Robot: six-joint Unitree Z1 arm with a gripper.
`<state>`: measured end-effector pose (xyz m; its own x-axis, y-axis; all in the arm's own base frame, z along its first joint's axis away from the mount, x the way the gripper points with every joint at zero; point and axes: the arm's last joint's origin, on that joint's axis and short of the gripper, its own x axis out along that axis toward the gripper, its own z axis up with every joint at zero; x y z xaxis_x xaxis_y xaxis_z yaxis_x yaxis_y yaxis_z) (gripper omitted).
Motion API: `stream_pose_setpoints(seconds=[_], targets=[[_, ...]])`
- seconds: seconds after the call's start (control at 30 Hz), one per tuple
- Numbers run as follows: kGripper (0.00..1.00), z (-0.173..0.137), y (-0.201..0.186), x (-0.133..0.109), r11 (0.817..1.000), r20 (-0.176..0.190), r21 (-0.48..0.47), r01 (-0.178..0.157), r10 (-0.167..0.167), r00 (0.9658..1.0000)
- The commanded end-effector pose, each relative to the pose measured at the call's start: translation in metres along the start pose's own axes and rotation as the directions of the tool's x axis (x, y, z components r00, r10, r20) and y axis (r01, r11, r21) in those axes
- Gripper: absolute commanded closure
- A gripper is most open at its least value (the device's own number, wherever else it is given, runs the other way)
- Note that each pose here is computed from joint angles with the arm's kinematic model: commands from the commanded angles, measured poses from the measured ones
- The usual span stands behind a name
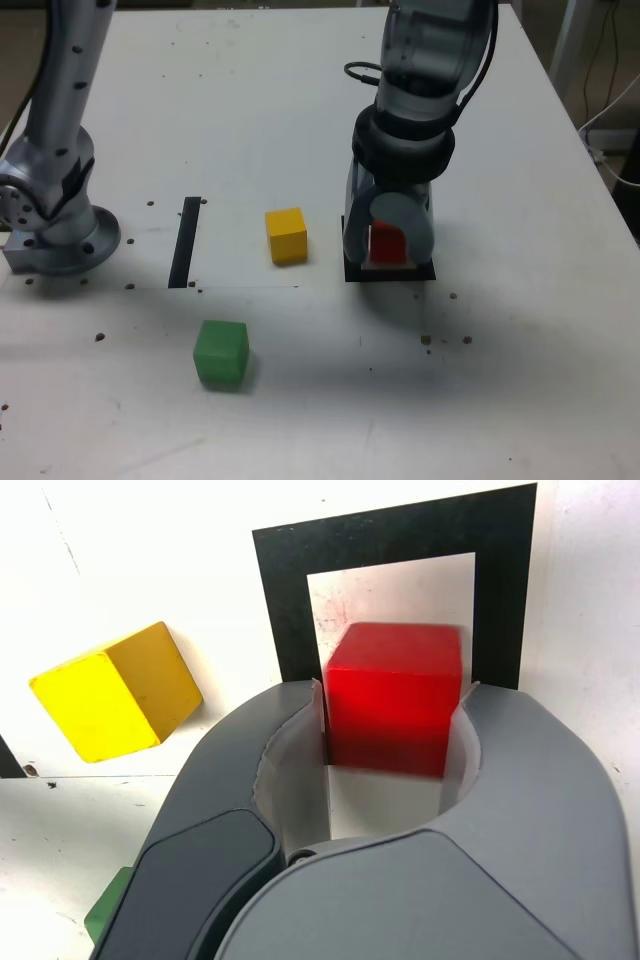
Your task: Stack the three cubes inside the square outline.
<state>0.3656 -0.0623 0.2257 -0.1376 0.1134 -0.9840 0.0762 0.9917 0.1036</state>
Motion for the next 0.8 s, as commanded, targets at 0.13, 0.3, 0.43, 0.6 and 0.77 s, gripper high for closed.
stream_pose_setpoints(seconds=[0.13, 0.3, 0.43, 0.6, 0.77], targets=[[0.08, -0.001, 0.000, 0.000, 1.000, -0.026, 0.005, 0.000, 0.000, 0.9997], [0.01, -0.014, 0.004, -0.014, 1.000, -0.052, 0.006, 0.003, -0.002, 0.9986], [0.01, -0.034, 0.009, -0.036, 1.000, -0.024, 0.009, 0.004, -0.004, 0.9997], [0.01, -0.066, 0.017, -0.051, 1.000, -0.019, -0.013, 0.022, -0.022, 0.9996], [0.00, -0.092, 0.022, -0.037, 0.996, -0.076, -0.071, 0.062, -0.068, 0.9948]])
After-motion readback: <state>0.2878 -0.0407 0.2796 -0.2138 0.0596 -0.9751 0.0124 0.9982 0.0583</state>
